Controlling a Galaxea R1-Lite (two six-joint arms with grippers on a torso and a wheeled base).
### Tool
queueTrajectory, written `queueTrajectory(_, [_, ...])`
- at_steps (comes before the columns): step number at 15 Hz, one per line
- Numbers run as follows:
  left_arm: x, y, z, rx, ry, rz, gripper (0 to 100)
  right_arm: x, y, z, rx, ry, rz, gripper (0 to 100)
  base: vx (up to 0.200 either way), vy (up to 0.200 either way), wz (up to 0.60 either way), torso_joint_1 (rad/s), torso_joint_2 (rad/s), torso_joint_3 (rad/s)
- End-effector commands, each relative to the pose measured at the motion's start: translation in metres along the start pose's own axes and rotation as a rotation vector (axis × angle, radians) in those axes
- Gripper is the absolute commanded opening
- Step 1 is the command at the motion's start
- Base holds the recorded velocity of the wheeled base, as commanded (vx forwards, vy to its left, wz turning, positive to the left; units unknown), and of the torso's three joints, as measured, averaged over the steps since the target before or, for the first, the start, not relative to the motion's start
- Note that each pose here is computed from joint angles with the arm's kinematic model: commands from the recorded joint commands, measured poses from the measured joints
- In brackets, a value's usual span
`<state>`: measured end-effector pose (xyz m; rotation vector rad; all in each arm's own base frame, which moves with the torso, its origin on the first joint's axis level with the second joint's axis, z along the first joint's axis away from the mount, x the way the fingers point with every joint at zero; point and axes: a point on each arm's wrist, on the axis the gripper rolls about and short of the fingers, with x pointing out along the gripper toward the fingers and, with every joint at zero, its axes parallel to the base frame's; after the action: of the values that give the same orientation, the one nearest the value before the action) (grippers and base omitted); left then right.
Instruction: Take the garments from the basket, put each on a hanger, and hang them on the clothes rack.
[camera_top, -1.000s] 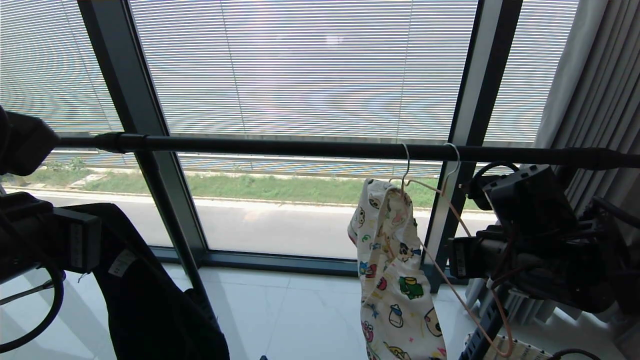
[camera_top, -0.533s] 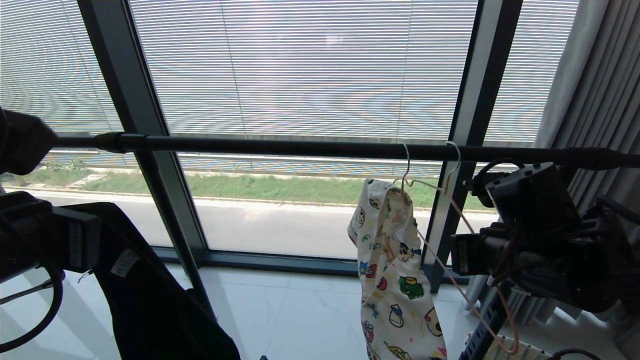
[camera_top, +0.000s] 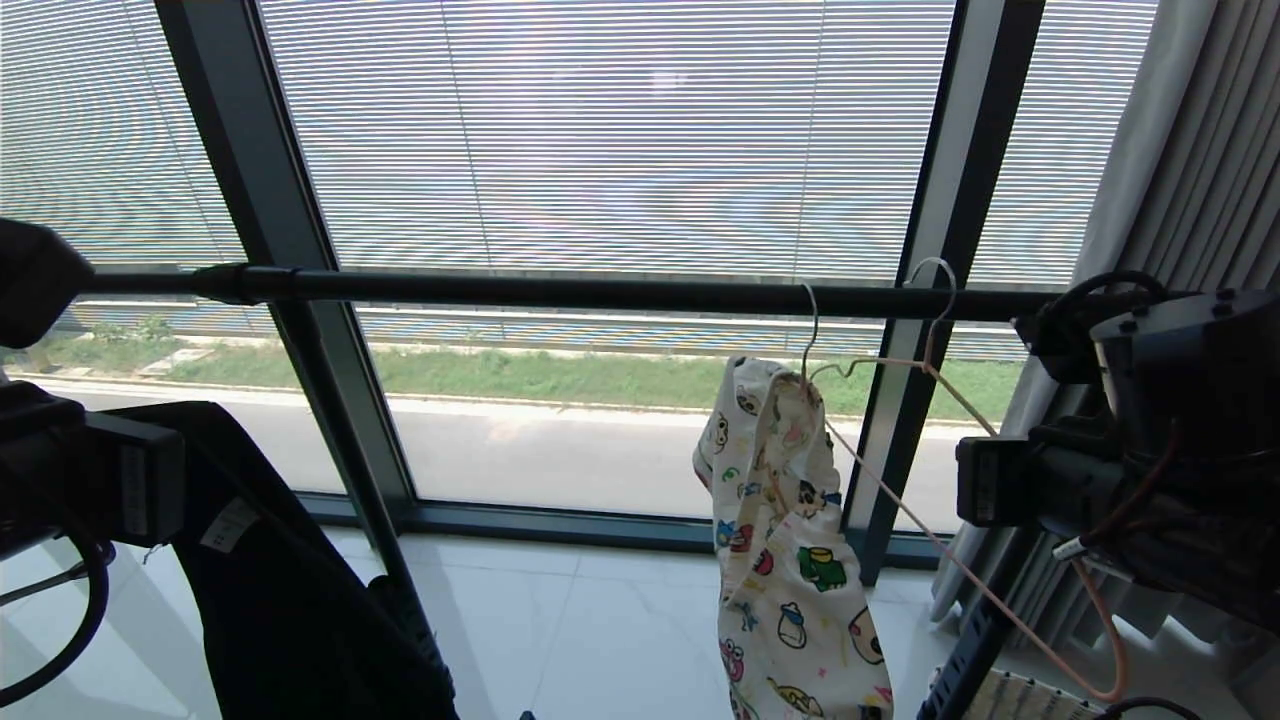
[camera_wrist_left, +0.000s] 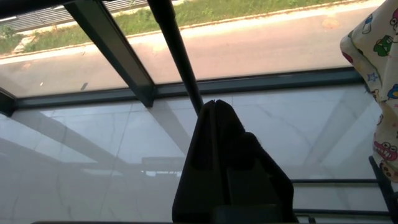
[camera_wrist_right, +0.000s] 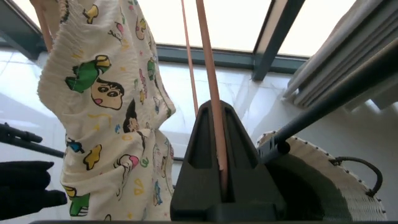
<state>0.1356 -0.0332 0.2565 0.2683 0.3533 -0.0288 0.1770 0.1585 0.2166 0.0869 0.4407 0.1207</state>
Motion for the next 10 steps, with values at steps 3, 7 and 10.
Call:
queueTrajectory(3, [-0.003, 0.001, 0.000, -0.002, -0.010, 0.003, 0, -0.017, -0.013, -0.003, -0.042, -0.111, 0.042, 0, 0.000, 0.000, 0.00, 0.000, 0.00, 0.000])
queueTrajectory(7, [-0.005, 0.001, 0.000, 0.012, -0.015, 0.003, 0, -0.020, -0.019, -0.011, -0.111, -0.177, 0.058, 0, 0.000, 0.000, 0.00, 0.000, 0.00, 0.000])
queueTrajectory(10, [-0.005, 0.001, -0.001, 0.031, -0.013, 0.003, 0, -0.034, -0.028, -0.014, -0.135, -0.200, 0.068, 0, -0.067, 0.000, 0.00, 0.001, 0.00, -0.001])
